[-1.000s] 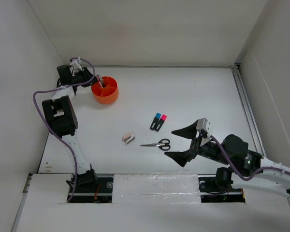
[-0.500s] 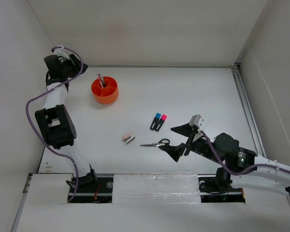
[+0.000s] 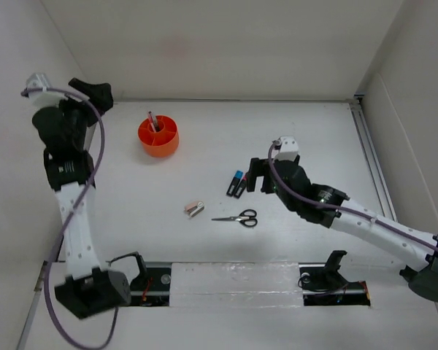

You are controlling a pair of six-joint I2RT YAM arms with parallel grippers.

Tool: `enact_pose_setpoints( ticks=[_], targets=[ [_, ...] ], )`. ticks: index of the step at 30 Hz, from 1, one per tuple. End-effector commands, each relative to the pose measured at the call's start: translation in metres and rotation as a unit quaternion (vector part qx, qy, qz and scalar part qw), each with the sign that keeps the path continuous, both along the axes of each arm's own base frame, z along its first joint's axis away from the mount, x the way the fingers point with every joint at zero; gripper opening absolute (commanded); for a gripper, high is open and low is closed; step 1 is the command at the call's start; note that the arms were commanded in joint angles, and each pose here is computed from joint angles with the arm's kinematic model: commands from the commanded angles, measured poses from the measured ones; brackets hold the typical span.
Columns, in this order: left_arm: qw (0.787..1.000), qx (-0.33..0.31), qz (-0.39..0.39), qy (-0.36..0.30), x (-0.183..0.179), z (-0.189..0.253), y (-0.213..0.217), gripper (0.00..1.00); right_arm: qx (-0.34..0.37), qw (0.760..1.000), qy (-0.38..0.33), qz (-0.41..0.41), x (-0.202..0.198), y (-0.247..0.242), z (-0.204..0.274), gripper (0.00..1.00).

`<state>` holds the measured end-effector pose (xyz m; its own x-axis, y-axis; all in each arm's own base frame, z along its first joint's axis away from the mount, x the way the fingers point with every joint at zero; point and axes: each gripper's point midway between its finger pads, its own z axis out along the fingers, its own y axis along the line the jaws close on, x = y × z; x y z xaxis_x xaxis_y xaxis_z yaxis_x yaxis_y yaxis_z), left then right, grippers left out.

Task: Sort the stationery into containers
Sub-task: Pick up the pen from the center of the board.

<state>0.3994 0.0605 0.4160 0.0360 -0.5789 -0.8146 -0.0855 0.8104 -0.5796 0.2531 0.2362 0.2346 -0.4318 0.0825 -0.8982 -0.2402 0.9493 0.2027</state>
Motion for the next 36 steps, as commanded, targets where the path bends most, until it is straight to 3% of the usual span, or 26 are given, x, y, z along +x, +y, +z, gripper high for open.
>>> enact_pose_setpoints(
  ticks=[1,2,3,4,7,10,14,18,20,22,26,30,36],
  targets=[
    [0.993,-0.033,-0.055,-0.104,-0.048,0.014,-0.036,1.0,0.054,0.998,0.023,-0.005,0.01,-0.006,0.005,1.0],
    [0.987,-0.052,-0.08,-0.133,-0.06,0.014,-0.048,1.0,0.061,0.998,0.025,0.001,0.012,-0.004,0.006,1.0],
    [0.985,-0.07,-0.091,-0.13,-0.064,-0.017,-0.053,1.0,0.058,0.998,0.028,-0.009,0.016,-0.011,0.001,1.0],
    [0.976,-0.065,-0.105,-0.181,-0.082,0.003,-0.062,1.0,0.065,0.997,0.033,-0.011,0.016,-0.011,0.001,1.0],
    [0.978,-0.07,-0.12,-0.156,-0.08,-0.009,-0.067,1.0,0.06,0.996,0.059,-0.027,0.025,-0.015,-0.016,1.0],
    [0.985,-0.071,-0.13,-0.09,-0.064,-0.03,-0.07,1.0,0.05,0.992,0.097,-0.057,0.036,-0.015,-0.037,1.0],
    [0.987,-0.11,-0.107,0.048,-0.034,-0.073,-0.057,1.0,0.043,0.985,0.13,-0.108,0.052,-0.013,-0.061,1.0],
    [0.966,-0.151,-0.089,0.188,-0.034,-0.138,-0.054,1.0,0.042,0.974,0.169,-0.146,0.07,-0.003,-0.092,1.0],
    [0.96,-0.161,-0.087,0.212,-0.035,-0.151,-0.054,1.0,0.032,0.97,0.179,-0.162,0.074,-0.003,-0.098,0.99],
    [0.96,-0.155,-0.085,0.217,-0.036,-0.151,-0.055,1.0,0.021,0.965,0.196,-0.172,0.077,0.0,-0.118,0.99],
    [0.966,-0.124,0.013,0.224,-0.047,-0.158,-0.026,1.0,0.021,0.957,0.22,-0.186,0.084,0.012,-0.141,0.97],
    [0.971,-0.086,0.06,0.213,-0.071,-0.155,-0.012,1.0,0.001,0.945,0.238,-0.224,0.089,0.005,-0.165,0.95],
    [0.983,-0.045,0.006,0.176,-0.094,-0.154,-0.033,1.0,-0.007,0.934,0.256,-0.25,0.09,0.005,-0.183,0.89]
  ],
)
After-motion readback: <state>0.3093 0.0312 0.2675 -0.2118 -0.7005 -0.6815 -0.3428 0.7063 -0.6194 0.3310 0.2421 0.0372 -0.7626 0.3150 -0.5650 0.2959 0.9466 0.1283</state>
